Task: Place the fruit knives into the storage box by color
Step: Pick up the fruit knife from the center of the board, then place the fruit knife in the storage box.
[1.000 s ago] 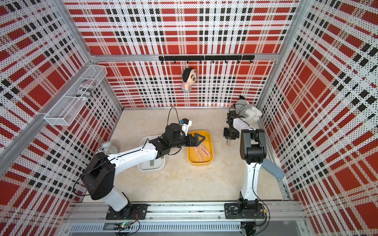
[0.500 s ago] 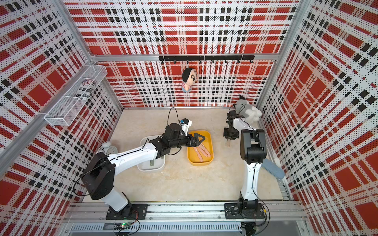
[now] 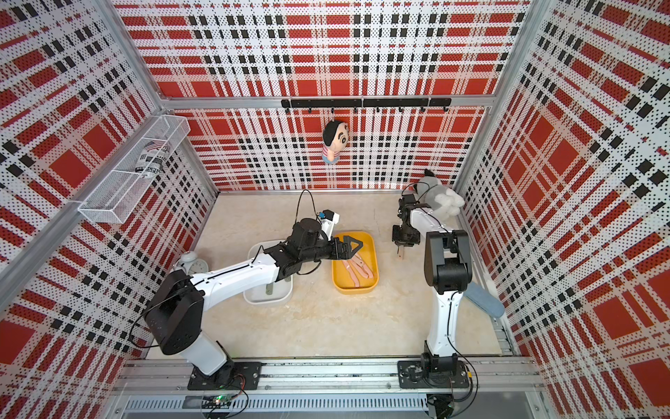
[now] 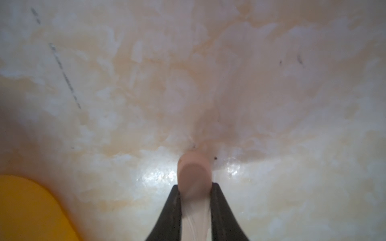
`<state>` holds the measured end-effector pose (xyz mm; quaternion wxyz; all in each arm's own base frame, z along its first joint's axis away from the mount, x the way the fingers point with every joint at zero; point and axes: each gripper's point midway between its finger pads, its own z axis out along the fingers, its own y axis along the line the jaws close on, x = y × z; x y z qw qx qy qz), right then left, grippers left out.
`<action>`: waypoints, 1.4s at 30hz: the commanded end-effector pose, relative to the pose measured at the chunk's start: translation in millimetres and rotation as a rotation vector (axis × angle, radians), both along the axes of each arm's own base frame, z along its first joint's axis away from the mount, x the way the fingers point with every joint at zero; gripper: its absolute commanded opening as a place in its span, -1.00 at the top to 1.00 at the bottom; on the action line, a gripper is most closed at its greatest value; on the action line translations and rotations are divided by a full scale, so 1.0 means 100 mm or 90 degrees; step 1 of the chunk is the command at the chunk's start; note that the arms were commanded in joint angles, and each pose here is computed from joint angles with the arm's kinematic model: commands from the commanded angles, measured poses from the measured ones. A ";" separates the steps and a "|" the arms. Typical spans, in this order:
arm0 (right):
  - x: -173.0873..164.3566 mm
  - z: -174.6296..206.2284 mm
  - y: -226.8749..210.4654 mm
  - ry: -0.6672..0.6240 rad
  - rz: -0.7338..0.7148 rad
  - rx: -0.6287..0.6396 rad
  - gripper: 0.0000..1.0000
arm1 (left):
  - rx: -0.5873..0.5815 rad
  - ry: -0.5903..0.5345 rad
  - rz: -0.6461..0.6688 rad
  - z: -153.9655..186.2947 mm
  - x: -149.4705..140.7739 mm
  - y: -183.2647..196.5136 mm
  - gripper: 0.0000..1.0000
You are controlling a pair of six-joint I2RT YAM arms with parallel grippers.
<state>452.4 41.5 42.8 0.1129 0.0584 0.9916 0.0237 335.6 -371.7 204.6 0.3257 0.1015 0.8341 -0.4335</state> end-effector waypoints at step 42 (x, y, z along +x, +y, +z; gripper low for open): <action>-0.67 0.73 2.24 -0.068 0.251 0.087 0.64 | 0.059 0.032 0.105 -0.30 -0.39 1.05 -0.97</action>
